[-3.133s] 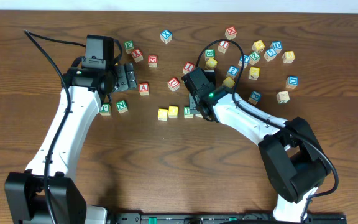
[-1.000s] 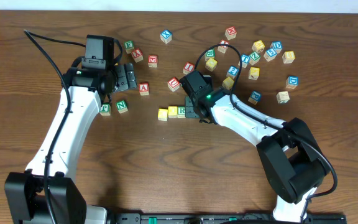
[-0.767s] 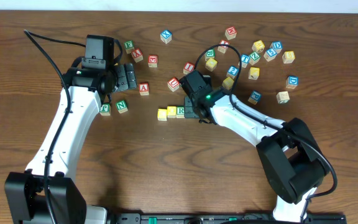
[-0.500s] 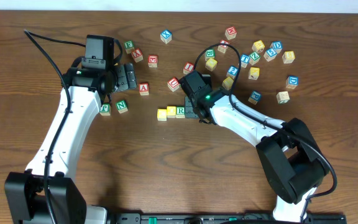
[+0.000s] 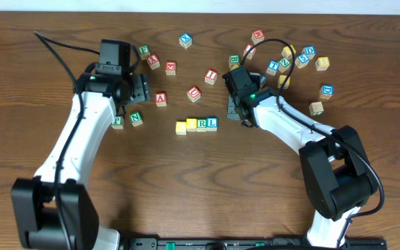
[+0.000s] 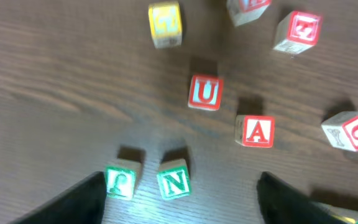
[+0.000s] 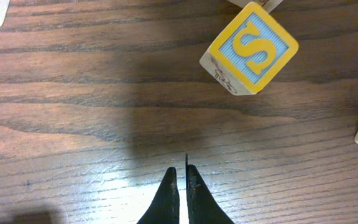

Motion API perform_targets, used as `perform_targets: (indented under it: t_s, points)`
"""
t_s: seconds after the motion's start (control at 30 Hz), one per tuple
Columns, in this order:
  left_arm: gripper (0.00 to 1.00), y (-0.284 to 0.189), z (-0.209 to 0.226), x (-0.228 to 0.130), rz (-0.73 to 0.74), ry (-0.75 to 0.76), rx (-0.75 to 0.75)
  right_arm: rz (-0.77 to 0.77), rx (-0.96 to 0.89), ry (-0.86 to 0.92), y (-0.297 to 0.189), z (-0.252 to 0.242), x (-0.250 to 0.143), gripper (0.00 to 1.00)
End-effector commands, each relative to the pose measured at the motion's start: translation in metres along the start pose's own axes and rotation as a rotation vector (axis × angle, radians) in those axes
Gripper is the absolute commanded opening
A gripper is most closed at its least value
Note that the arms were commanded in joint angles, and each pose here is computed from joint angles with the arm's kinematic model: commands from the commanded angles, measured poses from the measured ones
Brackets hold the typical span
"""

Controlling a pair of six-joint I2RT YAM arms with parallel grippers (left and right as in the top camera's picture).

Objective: Spell out CORL

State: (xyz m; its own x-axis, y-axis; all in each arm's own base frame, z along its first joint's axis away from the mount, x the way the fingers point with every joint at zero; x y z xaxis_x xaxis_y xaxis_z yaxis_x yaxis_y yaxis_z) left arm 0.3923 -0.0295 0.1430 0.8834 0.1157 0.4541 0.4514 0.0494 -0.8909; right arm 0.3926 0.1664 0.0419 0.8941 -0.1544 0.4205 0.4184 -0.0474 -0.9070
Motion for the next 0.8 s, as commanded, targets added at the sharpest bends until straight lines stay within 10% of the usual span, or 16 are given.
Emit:
perform_targets:
  t_s: [0.0, 0.1, 0.57, 0.67, 0.7, 0.77]
  points:
    - [0.45, 0.016, -0.006, -0.022, 0.104, 0.008, -0.035, -0.006, -0.006, 0.001, -0.002, -0.008, 0.006, 0.01]
    - [0.08, 0.015, -0.006, -0.034, 0.156, -0.002, -0.039, -0.019, -0.008, 0.025, -0.006, -0.016, 0.014, 0.01]
    - [0.07, 0.046, -0.013, -0.115, 0.35, -0.024, -0.119, -0.08, 0.131, -0.064, -0.05, -0.035, 0.051, 0.07]
    - [0.07, 0.043, -0.027, -0.122, 0.367, 0.026, -0.148, -0.097, 0.135, -0.083, -0.055, -0.036, 0.054, 0.49]
    - [0.08, 0.042, -0.035, -0.125, 0.37, 0.056, -0.156, -0.096, 0.135, -0.087, -0.055, -0.036, 0.054, 0.79]
    - [0.08, 0.039, -0.046, -0.131, 0.379, 0.102, -0.166, -0.094, 0.132, -0.087, -0.055, -0.037, 0.054, 0.91]
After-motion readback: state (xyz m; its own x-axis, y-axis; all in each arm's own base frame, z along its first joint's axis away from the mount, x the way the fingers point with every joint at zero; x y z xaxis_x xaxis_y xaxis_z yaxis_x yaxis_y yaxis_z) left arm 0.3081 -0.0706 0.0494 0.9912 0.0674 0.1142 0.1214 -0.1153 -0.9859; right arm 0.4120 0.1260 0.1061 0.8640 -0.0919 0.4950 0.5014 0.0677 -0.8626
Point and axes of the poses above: each gripper's point midway between its finger pads, its own y axis out along the fingers, its own z axis along the line the jaws close on, x = y × z, the point moved 2 cm from there along -y, back along the fingers, and after that the axes turned 3 degrees about y, right-handed, at the moved point
